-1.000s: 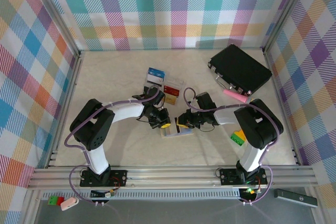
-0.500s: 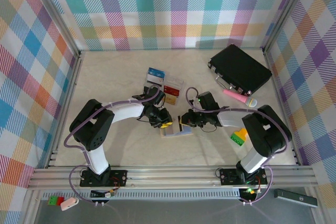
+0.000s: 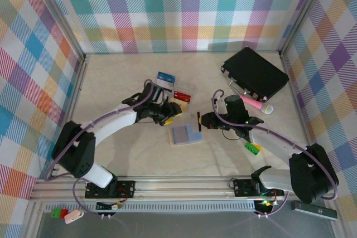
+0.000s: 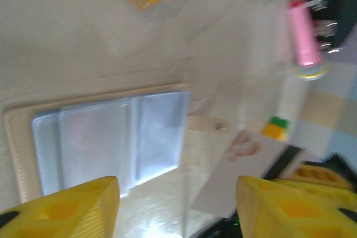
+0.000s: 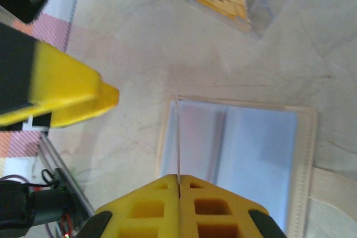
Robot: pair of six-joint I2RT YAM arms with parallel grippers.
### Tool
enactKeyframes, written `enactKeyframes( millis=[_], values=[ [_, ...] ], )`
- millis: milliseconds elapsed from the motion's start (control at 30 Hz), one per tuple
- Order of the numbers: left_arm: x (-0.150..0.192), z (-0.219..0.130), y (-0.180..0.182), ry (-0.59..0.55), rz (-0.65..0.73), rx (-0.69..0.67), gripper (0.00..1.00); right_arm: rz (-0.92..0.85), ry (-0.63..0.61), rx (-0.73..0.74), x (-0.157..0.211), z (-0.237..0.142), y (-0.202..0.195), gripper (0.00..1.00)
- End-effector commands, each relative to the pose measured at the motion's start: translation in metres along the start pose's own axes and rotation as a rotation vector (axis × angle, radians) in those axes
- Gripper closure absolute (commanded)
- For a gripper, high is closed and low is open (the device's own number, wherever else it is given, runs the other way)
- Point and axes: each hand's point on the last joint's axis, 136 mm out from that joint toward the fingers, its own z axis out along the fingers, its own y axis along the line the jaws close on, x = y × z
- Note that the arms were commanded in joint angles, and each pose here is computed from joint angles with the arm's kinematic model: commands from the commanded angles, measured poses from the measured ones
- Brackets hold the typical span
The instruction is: Take the credit cards out of the card holder
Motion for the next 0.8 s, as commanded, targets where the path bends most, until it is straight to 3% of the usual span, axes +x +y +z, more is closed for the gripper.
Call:
enactKeyframes(
  millis=[0, 167, 400, 567, 767],
  values=[
    [-0.008, -0.027, -0.026, -0.036, 0.039, 0.151, 0.37, 0.002, -0.004, -0.156, -0.015, -0.005, 0.037, 0.98],
    [-0.017, -0.062, -0.053, -0.084, 0.114, 0.306, 0.27, 0.029, -0.03, -0.32, -0.039, -0.01, 0.075, 0.98],
    [-0.011, -0.082, -0.084, -0.072, 0.234, 0.447, 0.15, 0.049, -0.051, -0.451, -0.065, -0.017, 0.109, 0.97],
    [-0.008, -0.088, -0.101, -0.054, 0.279, 0.52, 0.17, 0.059, -0.059, -0.514, -0.076, -0.021, 0.124, 0.98],
    [-0.006, -0.091, -0.112, -0.033, 0.316, 0.572, 0.34, 0.068, -0.072, -0.563, -0.083, -0.025, 0.134, 0.97]
  ],
)
